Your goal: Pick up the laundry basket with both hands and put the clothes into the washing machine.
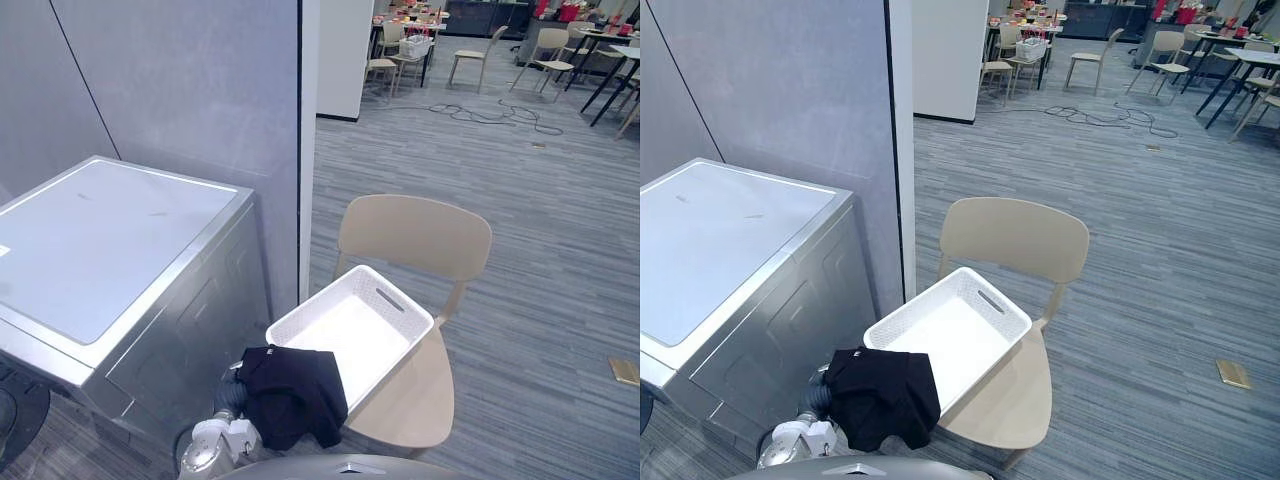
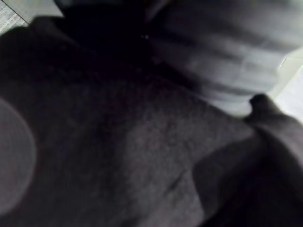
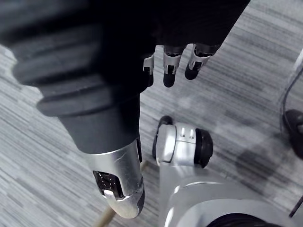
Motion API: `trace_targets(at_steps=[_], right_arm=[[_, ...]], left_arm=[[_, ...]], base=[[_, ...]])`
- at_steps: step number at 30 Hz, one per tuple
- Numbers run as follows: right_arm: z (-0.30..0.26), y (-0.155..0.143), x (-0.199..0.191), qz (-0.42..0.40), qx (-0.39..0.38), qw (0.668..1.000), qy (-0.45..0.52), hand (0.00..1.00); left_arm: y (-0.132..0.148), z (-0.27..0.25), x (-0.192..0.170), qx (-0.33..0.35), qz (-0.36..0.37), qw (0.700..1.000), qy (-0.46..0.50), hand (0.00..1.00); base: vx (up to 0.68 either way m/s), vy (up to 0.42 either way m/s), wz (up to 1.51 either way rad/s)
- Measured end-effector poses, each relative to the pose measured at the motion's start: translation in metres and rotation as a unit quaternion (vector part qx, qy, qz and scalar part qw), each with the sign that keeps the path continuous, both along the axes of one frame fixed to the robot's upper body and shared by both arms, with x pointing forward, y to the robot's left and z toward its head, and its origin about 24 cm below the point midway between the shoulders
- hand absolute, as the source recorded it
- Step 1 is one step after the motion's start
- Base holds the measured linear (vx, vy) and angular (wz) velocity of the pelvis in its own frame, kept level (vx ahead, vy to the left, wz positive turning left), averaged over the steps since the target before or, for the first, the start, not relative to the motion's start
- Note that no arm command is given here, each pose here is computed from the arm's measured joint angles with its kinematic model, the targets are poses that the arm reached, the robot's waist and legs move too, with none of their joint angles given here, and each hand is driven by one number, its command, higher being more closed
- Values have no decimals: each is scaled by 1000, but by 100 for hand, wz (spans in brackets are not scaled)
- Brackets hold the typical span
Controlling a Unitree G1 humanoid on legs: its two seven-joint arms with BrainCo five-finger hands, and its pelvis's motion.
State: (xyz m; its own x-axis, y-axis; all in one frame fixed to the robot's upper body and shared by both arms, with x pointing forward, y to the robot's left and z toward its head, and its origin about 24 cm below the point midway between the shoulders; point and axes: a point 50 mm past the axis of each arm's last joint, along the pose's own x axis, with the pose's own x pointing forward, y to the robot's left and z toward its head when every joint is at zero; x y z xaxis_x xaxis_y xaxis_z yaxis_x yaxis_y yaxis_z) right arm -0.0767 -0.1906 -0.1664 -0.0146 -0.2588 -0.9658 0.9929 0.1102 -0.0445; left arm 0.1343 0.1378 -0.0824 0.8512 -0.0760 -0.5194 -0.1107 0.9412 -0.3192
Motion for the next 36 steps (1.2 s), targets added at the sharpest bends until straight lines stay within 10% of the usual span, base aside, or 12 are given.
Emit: trace_targets(at_steps=[13,21,36], right_arm=[[-7,-9,77,131,-7,989,-73,0],[5,-16,147,183,-61,968,-163,0],[-3,-14,136,113,-42,987,-110,0]], left_arm=[[30,0,1,21,74,997,0,100],[3,20,18,-16,60,997,-49,100],[5,33,46,6,26,996,-88,100]], base=[[22,-25,12],[-79,-106,64],[-83,242,50]])
